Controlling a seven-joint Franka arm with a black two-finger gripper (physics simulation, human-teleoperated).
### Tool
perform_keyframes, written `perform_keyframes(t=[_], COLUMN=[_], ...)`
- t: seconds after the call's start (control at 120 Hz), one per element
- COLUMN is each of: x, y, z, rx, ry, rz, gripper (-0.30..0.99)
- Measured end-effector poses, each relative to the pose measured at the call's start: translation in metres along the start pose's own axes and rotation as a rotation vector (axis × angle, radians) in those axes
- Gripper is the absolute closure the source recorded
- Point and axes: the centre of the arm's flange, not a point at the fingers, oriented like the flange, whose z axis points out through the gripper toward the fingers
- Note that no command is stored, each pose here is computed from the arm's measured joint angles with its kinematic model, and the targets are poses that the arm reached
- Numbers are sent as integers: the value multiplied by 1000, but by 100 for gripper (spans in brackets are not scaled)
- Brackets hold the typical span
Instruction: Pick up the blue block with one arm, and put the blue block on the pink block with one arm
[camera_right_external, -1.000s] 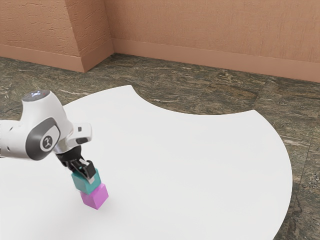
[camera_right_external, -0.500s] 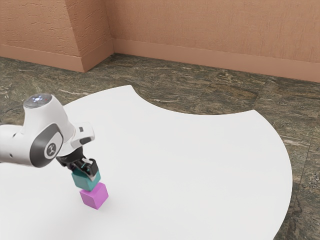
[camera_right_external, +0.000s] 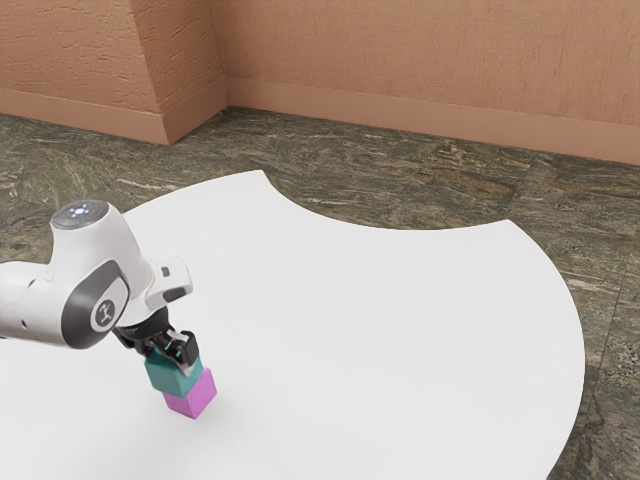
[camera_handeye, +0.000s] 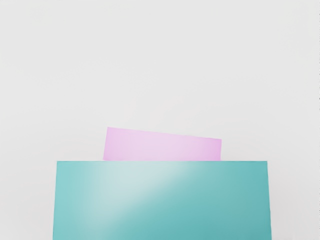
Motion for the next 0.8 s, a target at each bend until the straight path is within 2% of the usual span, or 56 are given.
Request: perform_keyframes(t=[0.8], x=[14], y=[-2], z=[3], rx=[-54], ry=[1], rz=[178], gripper=[31])
